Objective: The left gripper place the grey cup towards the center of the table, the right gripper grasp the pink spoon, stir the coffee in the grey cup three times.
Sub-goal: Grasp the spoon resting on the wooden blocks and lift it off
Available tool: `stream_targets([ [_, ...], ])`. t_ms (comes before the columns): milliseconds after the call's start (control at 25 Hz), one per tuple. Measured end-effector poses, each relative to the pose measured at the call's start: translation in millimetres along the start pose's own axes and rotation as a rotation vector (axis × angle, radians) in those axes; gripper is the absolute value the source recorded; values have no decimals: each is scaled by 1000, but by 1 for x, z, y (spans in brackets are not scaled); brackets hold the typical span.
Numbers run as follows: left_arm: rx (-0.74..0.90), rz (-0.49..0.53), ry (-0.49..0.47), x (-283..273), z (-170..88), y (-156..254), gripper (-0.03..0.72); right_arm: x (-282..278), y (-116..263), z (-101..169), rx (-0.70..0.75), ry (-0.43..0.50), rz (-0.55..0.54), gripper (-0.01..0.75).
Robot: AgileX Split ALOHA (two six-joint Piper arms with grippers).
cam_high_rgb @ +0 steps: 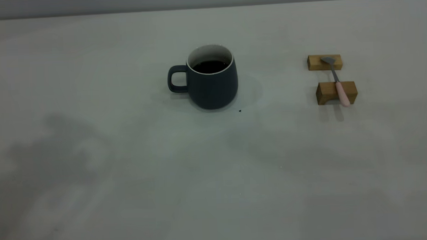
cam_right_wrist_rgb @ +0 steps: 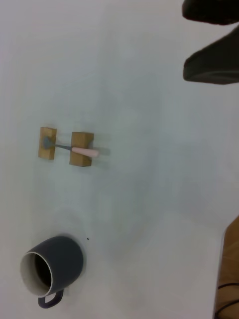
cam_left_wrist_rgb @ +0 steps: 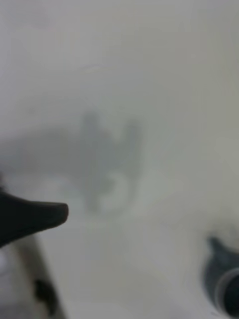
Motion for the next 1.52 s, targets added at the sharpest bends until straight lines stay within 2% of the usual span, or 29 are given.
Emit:
stream_targets([
  [280, -74, 276, 71, 53, -34, 102, 568, 0, 0, 0, 0, -1, 0, 237],
  [360, -72, 321, 83, 62, -45, 136, 568, 0, 0, 0, 0, -1, 0, 237],
  [440, -71, 310, 80, 67, -53, 162, 568, 0, 0, 0, 0, -1, 0, 237],
  [600, -74, 181, 46, 64, -64, 196, 568, 0, 0, 0, 0, -1, 0, 237],
  [760, -88, -17, -8, 41, -68, 212, 568, 0, 0, 0, 0, -1, 0, 237],
  [1200, -148, -420, -105, 6, -84, 263, 568, 0, 0, 0, 0, -1, 0, 237],
  [1360, -231, -487, -177, 2, -89, 276, 568, 0, 0, 0, 0, -1, 0, 237],
  [1520, -309, -479, -233, 2, -91, 277, 568, 0, 0, 0, 2, -4, 1, 238],
])
Point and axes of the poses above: a point on each arm's last joint axis where the gripper is mounted, x pointing out along that axis toward the gripper, z along the wrist's bending axis when the last joint is at zero, y = z × x, the point moved 1 cm from there along x, pointing out along that axis toward the gripper, and after that the axes turned 12 degrees about x, right-handed, at the moved point
